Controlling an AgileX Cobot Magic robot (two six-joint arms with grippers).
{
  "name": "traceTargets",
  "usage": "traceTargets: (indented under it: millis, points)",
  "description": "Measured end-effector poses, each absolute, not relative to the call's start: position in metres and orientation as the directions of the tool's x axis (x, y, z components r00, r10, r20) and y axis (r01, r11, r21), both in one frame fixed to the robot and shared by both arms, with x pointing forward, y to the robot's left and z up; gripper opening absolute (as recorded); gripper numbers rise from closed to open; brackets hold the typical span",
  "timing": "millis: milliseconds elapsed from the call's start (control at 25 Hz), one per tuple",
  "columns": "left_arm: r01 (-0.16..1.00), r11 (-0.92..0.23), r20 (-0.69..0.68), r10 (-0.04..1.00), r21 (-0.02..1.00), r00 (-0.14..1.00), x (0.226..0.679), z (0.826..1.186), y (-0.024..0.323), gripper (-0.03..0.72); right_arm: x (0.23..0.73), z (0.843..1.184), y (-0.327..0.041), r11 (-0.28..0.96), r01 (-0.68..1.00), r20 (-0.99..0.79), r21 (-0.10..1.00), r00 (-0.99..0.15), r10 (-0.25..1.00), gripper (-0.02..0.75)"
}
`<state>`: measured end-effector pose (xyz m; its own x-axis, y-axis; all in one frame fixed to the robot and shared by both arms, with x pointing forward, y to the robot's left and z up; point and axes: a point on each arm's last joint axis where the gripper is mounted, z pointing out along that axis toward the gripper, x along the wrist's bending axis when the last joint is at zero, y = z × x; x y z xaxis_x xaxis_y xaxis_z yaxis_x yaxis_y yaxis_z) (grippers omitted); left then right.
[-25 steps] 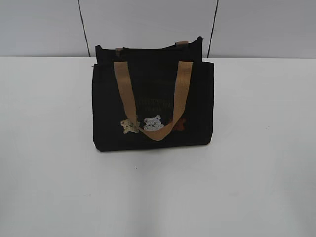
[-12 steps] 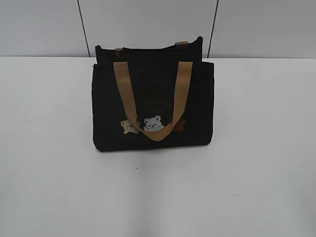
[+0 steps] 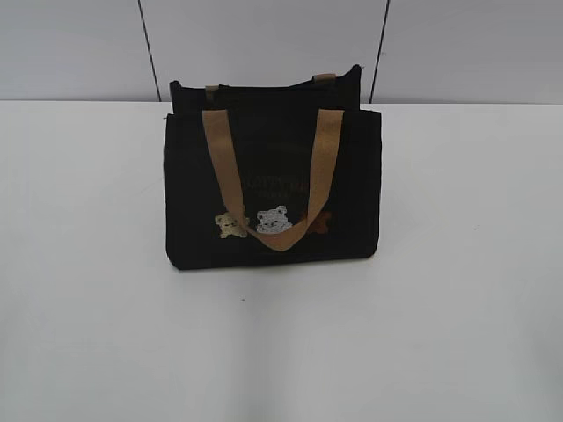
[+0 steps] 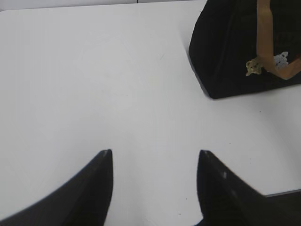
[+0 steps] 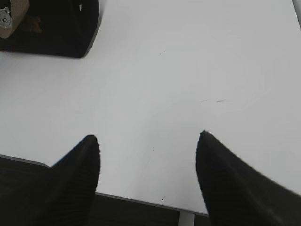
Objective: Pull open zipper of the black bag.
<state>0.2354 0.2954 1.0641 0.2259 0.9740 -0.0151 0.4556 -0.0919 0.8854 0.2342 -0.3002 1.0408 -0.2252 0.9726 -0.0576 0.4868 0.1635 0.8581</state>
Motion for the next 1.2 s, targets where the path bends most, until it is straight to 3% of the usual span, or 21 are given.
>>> traceTargets:
  millis: [320,560,880,1200]
  points:
    - [0.455,-0.091,-0.015,0.974,0.886,0.225,0.2354,1.0642,0.2954,0.426,0.2343,1.0405,-0.3002,0.164,0.488,-0.058,0.857,-0.225,0.973,0.483]
    - [0.460,-0.057,-0.015,0.988,0.886,0.152,0.2357,1.0642,0.2952,0.426,0.2343,1.0405,-0.3002,0.161,0.488,-0.057,0.858,-0.221,0.974,0.483]
    - [0.416,-0.022,-0.012,0.997,0.909,0.080,0.2274,1.0636,0.2951,0.426,0.2344,1.0406,-0.2996,0.100,0.504,-0.057,0.858,-0.101,0.993,0.483]
    - [0.417,-0.020,-0.013,0.997,0.909,0.078,0.2275,1.0633,0.2949,0.426,0.2345,1.0406,-0.2995,0.096,0.504,-0.057,0.858,-0.092,0.994,0.483]
